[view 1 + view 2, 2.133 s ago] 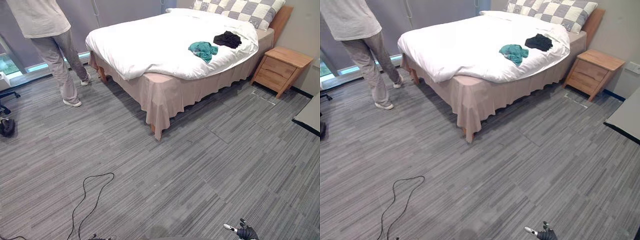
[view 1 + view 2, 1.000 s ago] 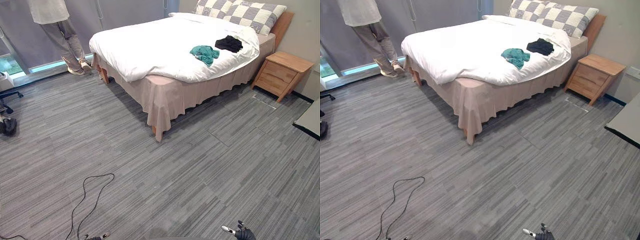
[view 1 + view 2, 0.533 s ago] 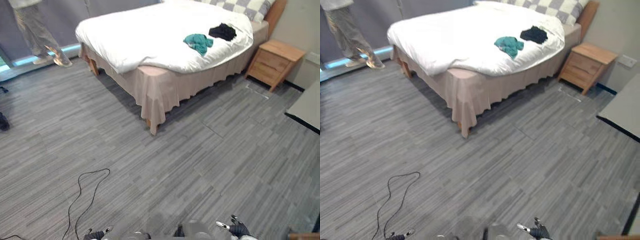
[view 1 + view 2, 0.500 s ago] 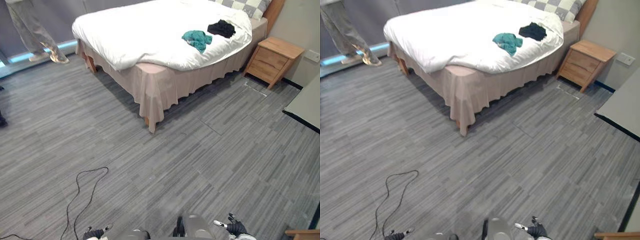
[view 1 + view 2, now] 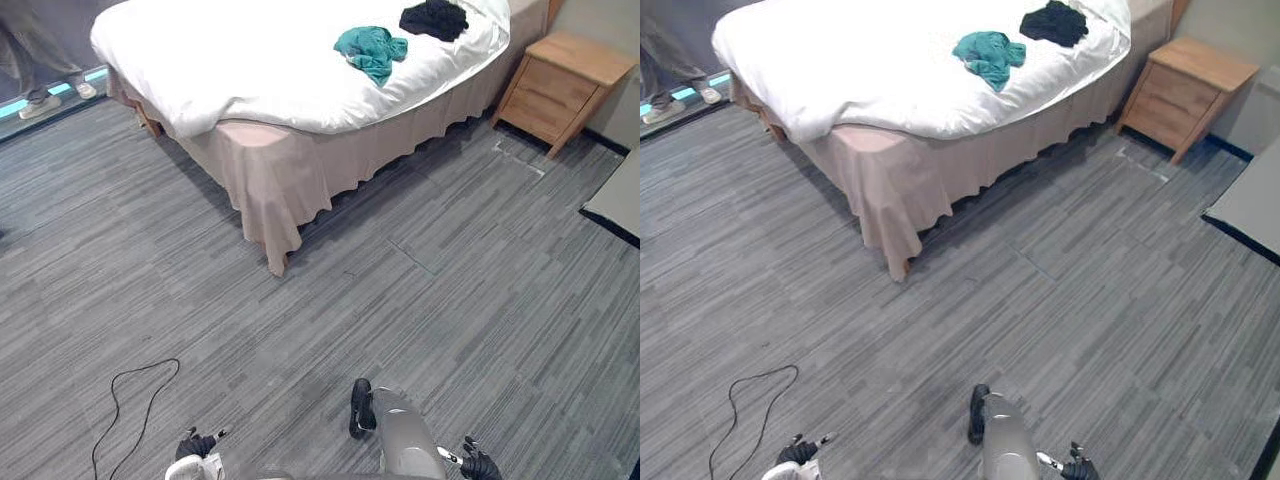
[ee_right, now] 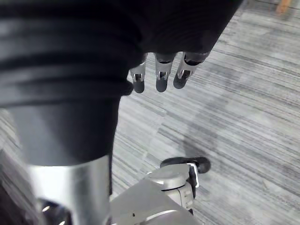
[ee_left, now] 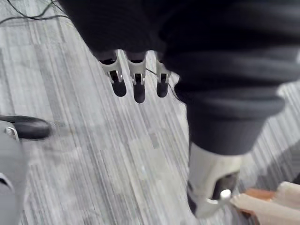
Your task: Tidy the bed and pick cloth on bed and put in laundry
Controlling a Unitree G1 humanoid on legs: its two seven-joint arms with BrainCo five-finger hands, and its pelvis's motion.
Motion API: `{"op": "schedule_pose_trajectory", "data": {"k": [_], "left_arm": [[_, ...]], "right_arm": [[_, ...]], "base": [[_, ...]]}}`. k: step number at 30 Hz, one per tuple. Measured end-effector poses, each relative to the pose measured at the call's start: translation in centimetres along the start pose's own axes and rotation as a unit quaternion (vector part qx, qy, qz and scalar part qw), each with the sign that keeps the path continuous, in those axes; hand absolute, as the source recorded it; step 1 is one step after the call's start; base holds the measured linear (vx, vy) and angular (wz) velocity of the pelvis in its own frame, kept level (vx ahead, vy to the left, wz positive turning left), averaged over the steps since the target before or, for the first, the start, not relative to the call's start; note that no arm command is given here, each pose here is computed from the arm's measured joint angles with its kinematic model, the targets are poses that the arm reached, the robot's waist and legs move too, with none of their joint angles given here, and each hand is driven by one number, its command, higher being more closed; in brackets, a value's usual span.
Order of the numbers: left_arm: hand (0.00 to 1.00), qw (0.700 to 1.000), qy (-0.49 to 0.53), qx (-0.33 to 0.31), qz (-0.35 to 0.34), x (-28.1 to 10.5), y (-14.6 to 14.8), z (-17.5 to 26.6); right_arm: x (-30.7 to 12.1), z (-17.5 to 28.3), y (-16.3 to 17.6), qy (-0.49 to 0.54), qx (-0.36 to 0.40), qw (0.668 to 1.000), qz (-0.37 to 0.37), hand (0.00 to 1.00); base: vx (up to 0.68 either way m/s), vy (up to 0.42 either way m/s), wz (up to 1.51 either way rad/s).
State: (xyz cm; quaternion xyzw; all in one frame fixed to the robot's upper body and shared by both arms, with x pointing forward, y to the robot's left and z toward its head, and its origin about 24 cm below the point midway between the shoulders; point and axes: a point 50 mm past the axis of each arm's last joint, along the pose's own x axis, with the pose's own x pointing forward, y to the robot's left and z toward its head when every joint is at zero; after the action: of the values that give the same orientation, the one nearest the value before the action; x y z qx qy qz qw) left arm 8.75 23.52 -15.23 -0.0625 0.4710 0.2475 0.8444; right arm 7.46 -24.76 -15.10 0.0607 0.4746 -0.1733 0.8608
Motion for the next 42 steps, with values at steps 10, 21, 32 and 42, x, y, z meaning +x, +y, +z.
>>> {"op": "schedule_pose_trajectory", "data": {"k": [10, 21, 32, 42], "left_arm": [[0.0, 0.999, 0.043, -0.002, -0.009, -1.9, 0.0, -4.6], [0.0, 0.998, -0.052, 0.012, -0.033, 0.1, -0.6, 2.2], [0.0, 0.995, 0.038, -0.095, 0.01, -1.2, -0.2, -2.8], [0.0, 0.988, 0.025, -0.142, 0.054, -0.4, 0.6, -0.9]], "right_arm": [[0.8, 3.7, 0.4, -0.055, -0.031, 0.998, 0.015, 0.0], [0.9, 3.1, 2.7, -0.062, -0.039, 0.996, 0.045, 0.0], [0.1, 0.3, 1.9, -0.009, -0.011, 0.999, 0.034, 0.0], [0.5, 0.5, 1.7, 0.018, 0.021, 0.999, 0.029, 0.0]], "base": [[0.44, 0.028, -0.3], [0.54, 0.04, 0.32], [0.29, -0.319, 0.92], [0.08, -0.04, 0.46]]}}
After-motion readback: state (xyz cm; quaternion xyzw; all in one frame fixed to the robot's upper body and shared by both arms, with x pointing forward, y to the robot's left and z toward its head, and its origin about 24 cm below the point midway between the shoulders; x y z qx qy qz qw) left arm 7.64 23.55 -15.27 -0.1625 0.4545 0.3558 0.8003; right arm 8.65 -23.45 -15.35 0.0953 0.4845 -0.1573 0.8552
